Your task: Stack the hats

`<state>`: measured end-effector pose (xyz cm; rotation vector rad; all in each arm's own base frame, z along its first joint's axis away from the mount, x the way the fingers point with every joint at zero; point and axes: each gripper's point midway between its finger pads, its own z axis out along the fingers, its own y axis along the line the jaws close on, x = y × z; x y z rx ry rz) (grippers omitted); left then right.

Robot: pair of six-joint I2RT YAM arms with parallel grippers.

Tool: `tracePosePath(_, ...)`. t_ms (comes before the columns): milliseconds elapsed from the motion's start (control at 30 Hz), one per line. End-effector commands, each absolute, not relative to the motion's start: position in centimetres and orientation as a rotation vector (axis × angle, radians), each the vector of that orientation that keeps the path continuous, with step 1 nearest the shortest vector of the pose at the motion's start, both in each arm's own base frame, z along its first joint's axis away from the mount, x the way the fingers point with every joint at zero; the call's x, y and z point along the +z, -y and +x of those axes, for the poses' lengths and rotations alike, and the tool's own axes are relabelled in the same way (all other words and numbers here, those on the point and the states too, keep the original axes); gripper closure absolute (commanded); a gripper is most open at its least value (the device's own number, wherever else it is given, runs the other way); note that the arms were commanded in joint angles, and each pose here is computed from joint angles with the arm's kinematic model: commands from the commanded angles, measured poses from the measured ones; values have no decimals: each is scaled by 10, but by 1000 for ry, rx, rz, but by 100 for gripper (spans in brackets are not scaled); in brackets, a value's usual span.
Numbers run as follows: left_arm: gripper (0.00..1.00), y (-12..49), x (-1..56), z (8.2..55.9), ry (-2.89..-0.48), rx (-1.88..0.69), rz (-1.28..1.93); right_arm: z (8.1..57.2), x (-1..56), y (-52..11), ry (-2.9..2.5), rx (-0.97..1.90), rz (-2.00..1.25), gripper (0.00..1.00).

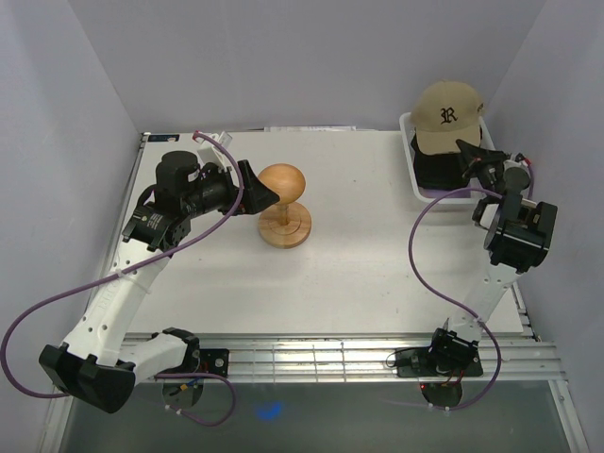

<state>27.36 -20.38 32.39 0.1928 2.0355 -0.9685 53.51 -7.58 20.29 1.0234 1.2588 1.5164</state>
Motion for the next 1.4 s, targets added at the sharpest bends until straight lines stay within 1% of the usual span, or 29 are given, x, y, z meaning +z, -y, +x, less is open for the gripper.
tracePosePath(0,2,202,336,270,-1982,-959,225,507,316,59,-1082,1482,488,92)
tracePosePath(267,2,202,334,272,-1981,-947,231,516,357,57,-1088,1469,386,92)
tracePosePath(433,2,201,343,276,-1959,-938,229,513,382,48,-1125,1451,352,92)
tracePosePath(567,2,201,356,281,-1928,-930,213,505,405,27,-1147,1470,324,92)
tracePosePath(633,2,202,366,283,-1905,-950,194,494,417,14,-1157,1485,319,92)
tracePosePath(767,2,207,393,287,-1838,-1014,134,472,427,-32,-1222,1569,326,92)
tracePosePath(800,2,208,397,288,-1829,-1027,122,459,439,-43,-1226,1583,301,92)
tracePosePath(867,2,210,413,288,-1796,-1063,98,453,426,-69,-1300,1637,357,92)
tracePosePath(900,2,210,418,288,-1788,-1071,92,438,436,-79,-1297,1649,339,92)
tracePosePath(933,2,211,422,290,-1785,-1075,84,436,421,-87,-1349,1671,397,92)
tracePosePath(1033,2,208,445,290,-1745,-1075,64,408,422,-125,-1404,1711,367,92)
tracePosePath(1067,2,206,451,290,-1732,-1068,58,404,404,-142,-1474,1731,422,92)
tracePosePath(1100,2,203,464,290,-1707,-1055,49,394,405,-148,-1489,1713,409,92)
tracePosePath(1167,2,200,469,293,-1714,-1031,37,373,395,-182,-1529,1780,375,92)
tracePosePath(1200,2,198,481,292,-1686,-1021,41,364,395,-191,-1525,1830,385,92)
tracePosePath(1367,2,198,484,299,-1698,-1008,21,331,375,-239,-1566,1980,394,92)
